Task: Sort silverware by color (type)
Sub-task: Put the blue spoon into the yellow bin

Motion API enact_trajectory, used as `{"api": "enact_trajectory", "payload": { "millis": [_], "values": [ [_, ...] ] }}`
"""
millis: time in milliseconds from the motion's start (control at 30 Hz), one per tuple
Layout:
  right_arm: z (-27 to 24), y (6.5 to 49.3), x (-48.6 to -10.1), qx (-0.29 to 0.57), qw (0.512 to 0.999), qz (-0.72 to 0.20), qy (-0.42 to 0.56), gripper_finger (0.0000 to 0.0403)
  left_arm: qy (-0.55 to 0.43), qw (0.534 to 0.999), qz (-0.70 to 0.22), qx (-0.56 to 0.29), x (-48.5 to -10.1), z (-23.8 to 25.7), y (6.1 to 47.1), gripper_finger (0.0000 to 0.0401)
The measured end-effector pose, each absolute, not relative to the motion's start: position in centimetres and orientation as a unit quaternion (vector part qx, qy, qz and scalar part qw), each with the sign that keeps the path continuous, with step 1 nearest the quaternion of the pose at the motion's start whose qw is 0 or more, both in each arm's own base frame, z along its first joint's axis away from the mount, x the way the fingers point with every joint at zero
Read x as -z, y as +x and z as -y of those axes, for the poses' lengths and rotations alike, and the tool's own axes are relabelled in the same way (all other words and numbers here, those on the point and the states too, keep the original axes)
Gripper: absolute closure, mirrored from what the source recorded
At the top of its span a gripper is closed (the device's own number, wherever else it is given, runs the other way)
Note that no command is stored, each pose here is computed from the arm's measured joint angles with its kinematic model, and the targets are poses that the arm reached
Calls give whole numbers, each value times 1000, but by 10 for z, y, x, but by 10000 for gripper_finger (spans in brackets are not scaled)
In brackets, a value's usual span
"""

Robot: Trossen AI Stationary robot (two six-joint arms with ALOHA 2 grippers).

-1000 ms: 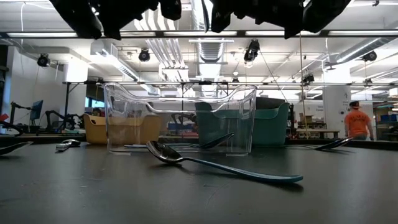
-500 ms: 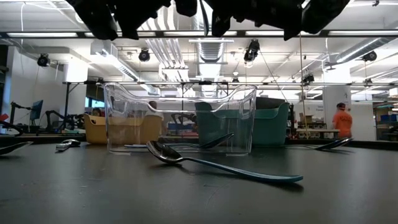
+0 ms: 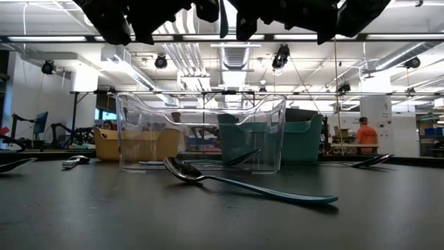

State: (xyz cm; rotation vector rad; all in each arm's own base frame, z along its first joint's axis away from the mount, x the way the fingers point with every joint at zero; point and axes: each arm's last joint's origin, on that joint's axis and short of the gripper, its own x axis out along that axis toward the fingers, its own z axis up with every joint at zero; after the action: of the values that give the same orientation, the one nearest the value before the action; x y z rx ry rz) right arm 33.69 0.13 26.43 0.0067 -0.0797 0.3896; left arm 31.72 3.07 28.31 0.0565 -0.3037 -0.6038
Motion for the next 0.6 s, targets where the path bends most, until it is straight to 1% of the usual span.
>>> {"api": "enact_trajectory", "payload": {
  "millis": [300, 600],
  "values": [
    [1, 337, -265, -180, 983, 37, 23, 384, -3, 948, 141, 285, -283, -33, 317, 399],
    [8, 336, -268, -133, 990, 42, 36, 318, -50, 955, 126, 265, -287, -47, 310, 400]
  ]
}}
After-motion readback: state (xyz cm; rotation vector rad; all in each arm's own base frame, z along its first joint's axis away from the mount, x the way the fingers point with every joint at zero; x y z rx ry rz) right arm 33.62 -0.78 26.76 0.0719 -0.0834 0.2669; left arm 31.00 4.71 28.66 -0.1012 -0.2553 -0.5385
